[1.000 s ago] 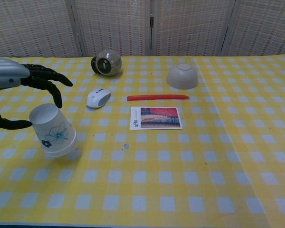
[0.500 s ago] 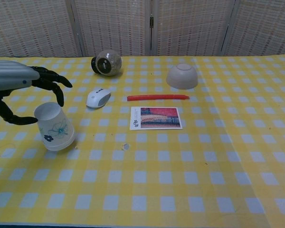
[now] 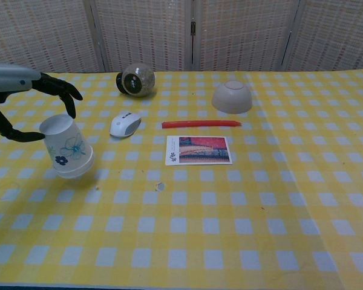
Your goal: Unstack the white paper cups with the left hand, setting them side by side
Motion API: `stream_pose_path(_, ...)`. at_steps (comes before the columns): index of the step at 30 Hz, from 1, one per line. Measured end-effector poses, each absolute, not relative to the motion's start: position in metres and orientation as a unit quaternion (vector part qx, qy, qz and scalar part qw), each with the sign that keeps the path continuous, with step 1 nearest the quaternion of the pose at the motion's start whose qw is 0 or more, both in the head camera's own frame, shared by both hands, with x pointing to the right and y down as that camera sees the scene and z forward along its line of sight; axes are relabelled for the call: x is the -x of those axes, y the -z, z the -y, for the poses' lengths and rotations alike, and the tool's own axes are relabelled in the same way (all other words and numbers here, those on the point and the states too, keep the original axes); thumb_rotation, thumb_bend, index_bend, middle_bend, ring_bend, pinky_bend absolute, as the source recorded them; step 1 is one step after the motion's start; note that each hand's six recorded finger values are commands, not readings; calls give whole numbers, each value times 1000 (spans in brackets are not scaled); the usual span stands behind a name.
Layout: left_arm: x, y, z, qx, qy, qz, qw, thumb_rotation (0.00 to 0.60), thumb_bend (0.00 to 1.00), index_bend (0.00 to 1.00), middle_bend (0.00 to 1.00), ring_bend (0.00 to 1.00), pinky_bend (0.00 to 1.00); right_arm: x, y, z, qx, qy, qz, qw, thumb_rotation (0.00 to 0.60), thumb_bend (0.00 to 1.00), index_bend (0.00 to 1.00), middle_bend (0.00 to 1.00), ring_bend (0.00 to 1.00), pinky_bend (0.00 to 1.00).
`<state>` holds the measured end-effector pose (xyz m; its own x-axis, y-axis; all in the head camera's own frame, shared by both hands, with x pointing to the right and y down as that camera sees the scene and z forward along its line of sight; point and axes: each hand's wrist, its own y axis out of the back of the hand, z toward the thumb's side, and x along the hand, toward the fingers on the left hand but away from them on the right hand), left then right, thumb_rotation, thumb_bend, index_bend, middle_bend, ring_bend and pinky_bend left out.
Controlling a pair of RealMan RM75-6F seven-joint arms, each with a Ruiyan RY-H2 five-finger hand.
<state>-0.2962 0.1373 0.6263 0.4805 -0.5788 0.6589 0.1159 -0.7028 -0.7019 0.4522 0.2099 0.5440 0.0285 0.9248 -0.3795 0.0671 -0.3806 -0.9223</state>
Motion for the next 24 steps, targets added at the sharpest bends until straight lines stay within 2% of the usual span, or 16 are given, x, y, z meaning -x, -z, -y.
stream_pose_path(9, 300, -633, -137, 794, 490, -166, 319, 600, 600, 397, 161, 128, 89, -453, -544, -210, 608, -567, 407, 378, 600, 376, 70, 112, 187, 125)
stream_pose_path(15, 301, -640, -137, 787, 499, -181, 316, 600, 600, 419, 162, 146, 157, -452, -546, -210, 609, -568, 405, 377, 600, 376, 70, 112, 187, 125)
stream_pose_path(20, 302, -644, -137, 776, 505, -168, 339, 600, 601, 424, 165, 148, 137, -452, -546, -209, 609, -568, 406, 377, 600, 376, 70, 112, 186, 125)
stream_pose_path(24, 302, -645, -136, 760, 510, -163, 368, 600, 604, 434, 168, 157, 171, -453, -547, -210, 609, -569, 405, 376, 600, 375, 70, 112, 186, 125)
